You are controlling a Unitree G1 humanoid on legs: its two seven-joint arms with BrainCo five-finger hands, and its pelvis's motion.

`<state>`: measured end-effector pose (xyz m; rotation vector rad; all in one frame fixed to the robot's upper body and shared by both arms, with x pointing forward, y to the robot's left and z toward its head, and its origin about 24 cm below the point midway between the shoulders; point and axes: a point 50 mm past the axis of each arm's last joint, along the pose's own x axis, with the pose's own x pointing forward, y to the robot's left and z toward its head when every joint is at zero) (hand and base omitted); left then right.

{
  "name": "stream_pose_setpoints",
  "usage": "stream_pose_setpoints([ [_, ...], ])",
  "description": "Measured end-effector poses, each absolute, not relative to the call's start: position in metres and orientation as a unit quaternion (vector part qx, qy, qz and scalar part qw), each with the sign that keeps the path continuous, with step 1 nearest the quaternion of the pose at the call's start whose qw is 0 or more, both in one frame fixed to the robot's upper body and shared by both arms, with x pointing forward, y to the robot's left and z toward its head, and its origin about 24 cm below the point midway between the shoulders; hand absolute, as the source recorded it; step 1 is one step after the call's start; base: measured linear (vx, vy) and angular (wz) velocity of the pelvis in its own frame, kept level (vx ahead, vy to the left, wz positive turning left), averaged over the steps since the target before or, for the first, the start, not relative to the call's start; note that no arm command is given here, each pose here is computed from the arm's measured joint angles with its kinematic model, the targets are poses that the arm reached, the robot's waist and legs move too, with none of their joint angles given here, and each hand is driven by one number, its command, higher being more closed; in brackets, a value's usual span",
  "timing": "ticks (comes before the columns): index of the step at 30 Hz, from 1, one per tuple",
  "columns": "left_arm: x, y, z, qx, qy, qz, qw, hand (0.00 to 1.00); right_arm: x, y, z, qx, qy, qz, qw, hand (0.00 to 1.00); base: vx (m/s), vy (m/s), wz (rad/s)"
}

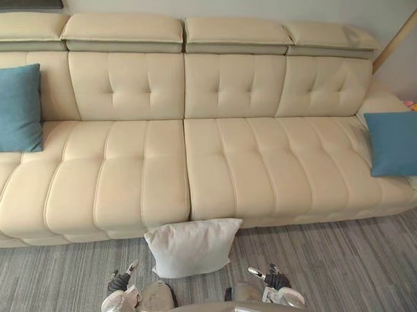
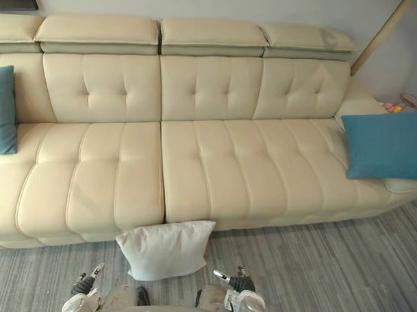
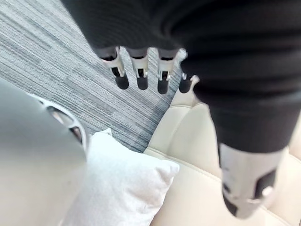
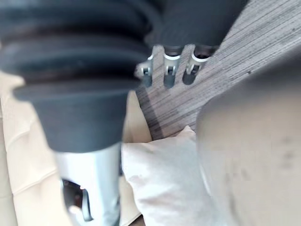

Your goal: Pick up cushions and gather them together orderly.

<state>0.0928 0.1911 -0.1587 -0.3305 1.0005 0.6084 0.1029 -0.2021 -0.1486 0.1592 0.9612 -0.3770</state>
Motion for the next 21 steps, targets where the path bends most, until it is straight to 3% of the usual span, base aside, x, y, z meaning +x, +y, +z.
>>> stream_pose_setpoints([
  [7,0.090,0.189,-0.160,-0.142,0.479,0.277,0.821,0.00,0.099,-0.202,-0.151,0.071,0.468,-0.181,0.862,0.00,0.02,-0.011,0.02],
  [10,0.101,0.193,-0.157,-0.115,0.471,0.263,0.834,0.00,0.106,-0.195,-0.149,0.044,0.465,-0.153,0.871,0.00,-0.06,0.060,-0.02],
  [15,0.151,0.206,-0.136,-0.048,0.412,0.226,0.881,0.00,0.152,-0.184,-0.128,-0.007,0.397,-0.098,0.913,0.00,-0.16,0.043,-0.06],
  [21,0.209,0.223,-0.098,-0.020,0.314,0.230,0.921,0.00,0.227,-0.203,-0.079,-0.074,0.277,-0.093,0.953,0.00,-0.26,0.053,-0.27],
])
